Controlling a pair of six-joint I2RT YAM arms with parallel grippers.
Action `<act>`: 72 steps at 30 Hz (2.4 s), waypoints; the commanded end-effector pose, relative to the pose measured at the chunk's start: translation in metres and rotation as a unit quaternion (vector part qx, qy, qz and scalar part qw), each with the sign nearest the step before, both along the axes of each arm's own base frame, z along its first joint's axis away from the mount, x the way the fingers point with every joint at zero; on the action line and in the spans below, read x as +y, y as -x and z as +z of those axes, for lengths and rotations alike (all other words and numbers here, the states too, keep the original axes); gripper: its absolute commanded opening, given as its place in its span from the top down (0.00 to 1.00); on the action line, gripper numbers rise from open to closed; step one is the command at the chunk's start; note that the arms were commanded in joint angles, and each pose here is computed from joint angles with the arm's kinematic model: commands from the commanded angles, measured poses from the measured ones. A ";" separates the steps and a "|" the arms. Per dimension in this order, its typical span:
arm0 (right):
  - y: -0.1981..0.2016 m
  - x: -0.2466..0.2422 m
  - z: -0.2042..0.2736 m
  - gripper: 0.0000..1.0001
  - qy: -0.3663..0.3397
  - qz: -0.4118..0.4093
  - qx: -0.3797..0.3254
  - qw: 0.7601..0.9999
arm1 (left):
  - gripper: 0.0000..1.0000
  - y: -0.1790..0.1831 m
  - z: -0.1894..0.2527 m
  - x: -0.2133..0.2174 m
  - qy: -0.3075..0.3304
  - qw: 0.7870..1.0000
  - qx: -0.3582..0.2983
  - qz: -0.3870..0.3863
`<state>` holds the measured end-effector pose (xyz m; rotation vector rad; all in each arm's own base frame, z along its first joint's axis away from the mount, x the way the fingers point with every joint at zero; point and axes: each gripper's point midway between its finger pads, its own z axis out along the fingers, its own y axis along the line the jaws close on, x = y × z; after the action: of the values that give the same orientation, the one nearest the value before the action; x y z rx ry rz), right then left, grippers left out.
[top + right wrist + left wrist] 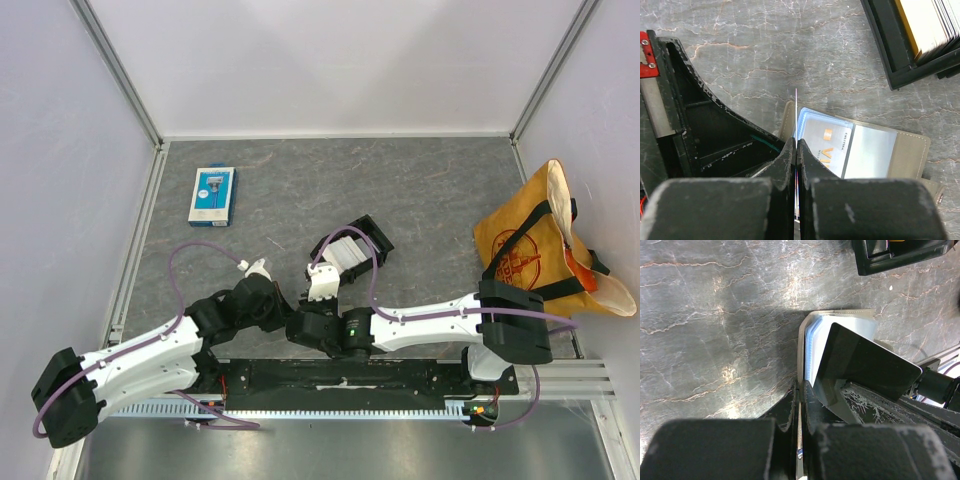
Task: Put the credit cards into the card holder
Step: Turn over the card slot in the card holder.
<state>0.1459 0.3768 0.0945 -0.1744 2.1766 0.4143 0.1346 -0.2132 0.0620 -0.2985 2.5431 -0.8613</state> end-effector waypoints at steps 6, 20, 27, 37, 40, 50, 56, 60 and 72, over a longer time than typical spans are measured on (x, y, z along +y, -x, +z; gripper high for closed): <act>-0.005 0.013 0.033 1.00 -0.062 -0.019 -0.016 0.998 | 0.98 -0.006 0.010 -0.006 0.026 1.000 -0.009 0.015; -0.006 0.014 0.035 1.00 -0.066 -0.022 -0.015 0.997 | 0.98 -0.006 0.011 -0.005 0.030 0.999 -0.011 0.021; -0.009 0.010 0.049 1.00 -0.081 -0.031 -0.025 0.996 | 0.98 -0.007 0.011 -0.004 0.031 0.999 -0.012 0.024; -0.007 0.010 0.031 1.00 -0.056 -0.026 -0.017 0.998 | 0.98 -0.006 0.012 -0.003 0.032 0.999 -0.012 0.025; -0.006 0.010 0.026 1.00 -0.049 -0.023 -0.014 0.998 | 0.98 -0.006 0.012 -0.003 0.033 0.999 -0.014 0.026; -0.007 0.010 0.020 1.00 -0.025 -0.023 -0.016 0.999 | 0.98 -0.006 0.014 -0.004 0.038 0.999 -0.013 0.027; -0.008 0.000 0.017 1.00 0.014 -0.030 -0.022 0.999 | 0.98 -0.007 0.015 -0.003 0.041 0.999 -0.015 0.031; -0.007 -0.003 0.012 1.00 0.032 -0.032 -0.019 0.999 | 0.98 -0.006 0.015 -0.002 0.040 0.999 -0.015 0.031; -0.009 -0.018 0.019 1.00 0.055 -0.038 -0.033 0.997 | 0.98 -0.003 0.000 0.006 0.017 0.999 -0.005 0.037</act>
<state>0.1468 0.3667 0.0911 -0.2161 2.1948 0.2630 0.1346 -0.2128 0.0699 -0.3374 2.5027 -0.9128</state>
